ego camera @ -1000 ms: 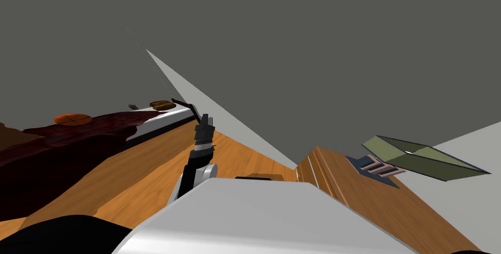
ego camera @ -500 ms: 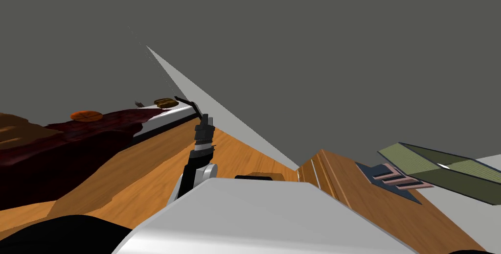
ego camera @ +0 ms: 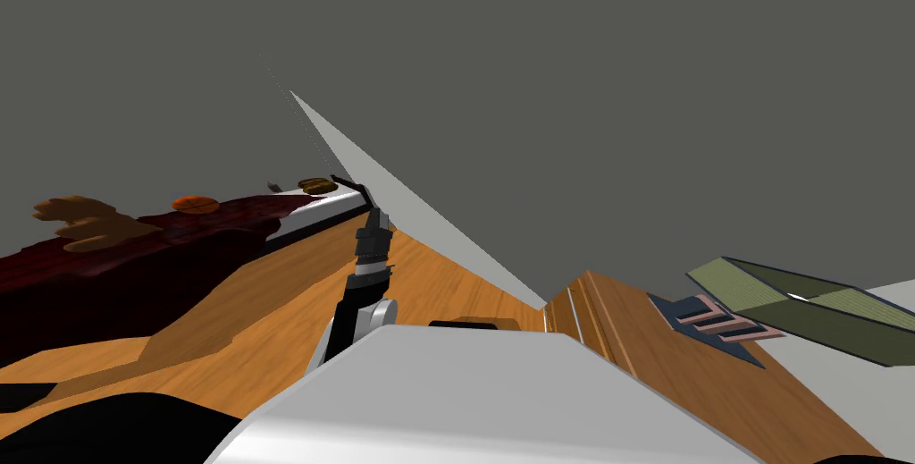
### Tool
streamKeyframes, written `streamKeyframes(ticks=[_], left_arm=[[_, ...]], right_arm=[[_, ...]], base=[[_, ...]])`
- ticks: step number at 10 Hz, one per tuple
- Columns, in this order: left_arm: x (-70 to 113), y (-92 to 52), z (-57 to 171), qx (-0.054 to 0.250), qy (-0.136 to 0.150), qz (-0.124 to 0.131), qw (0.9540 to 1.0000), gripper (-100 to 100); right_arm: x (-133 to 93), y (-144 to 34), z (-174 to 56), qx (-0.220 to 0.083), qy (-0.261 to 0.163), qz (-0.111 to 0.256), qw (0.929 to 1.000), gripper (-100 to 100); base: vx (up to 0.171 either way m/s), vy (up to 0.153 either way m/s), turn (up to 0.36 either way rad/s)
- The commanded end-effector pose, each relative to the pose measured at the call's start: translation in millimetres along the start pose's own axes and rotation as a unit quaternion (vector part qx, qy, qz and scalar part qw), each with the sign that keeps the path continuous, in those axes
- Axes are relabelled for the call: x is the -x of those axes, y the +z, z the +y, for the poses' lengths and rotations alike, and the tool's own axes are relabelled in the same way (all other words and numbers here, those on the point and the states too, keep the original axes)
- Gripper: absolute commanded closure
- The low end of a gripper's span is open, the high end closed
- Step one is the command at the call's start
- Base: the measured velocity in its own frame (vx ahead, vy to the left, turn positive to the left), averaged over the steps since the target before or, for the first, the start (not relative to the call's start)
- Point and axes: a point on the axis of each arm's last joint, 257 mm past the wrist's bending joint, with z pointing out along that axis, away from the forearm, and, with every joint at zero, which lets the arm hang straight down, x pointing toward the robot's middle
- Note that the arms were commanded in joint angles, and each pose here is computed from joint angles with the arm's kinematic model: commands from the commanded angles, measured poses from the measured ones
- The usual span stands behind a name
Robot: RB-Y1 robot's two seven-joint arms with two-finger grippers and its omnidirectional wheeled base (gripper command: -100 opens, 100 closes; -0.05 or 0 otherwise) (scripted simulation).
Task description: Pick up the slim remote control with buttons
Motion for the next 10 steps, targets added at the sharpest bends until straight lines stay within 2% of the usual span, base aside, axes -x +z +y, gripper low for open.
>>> streamKeyframes(ticks=[1, 4, 5, 6, 10], left_arm=[[0.0, 0.0, 0, 0.000, 0.000, 0.000, 1.0000, 0], [0.0, 0.0, 0, 0.000, 0.000, 0.000, 1.0000, 0], [0.0, 0.0, 0, 0.000, 0.000, 0.000, 1.0000, 0], [0.0, 0.0, 0, 0.000, 0.000, 0.000, 1.0000, 0], [0.1, -0.1, 0, 0.000, 0.000, 0.000, 1.0000, 0]], right_arm=[[0, 0.0, 0, 0.000, 0.000, 0.000, 1.0000, 100], [0, 0.0, 0, 0.000, 0.000, 0.000, 1.0000, 100], [0, 0.0, 0, 0.000, 0.000, 0.000, 1.0000, 0], [-5, -6.1, -5, -0.001, -0.009, 0.001, 1.0000, 100], [-15, -22.5, -20, -0.003, -0.030, 0.001, 0.9995, 100]], base=[[0.000, 0.000, 0.000], [0.000, 0.000, 0.000], [0.000, 0.000, 0.000], [0.094, -0.015, -0.150], [0.131, 0.008, -0.128]])
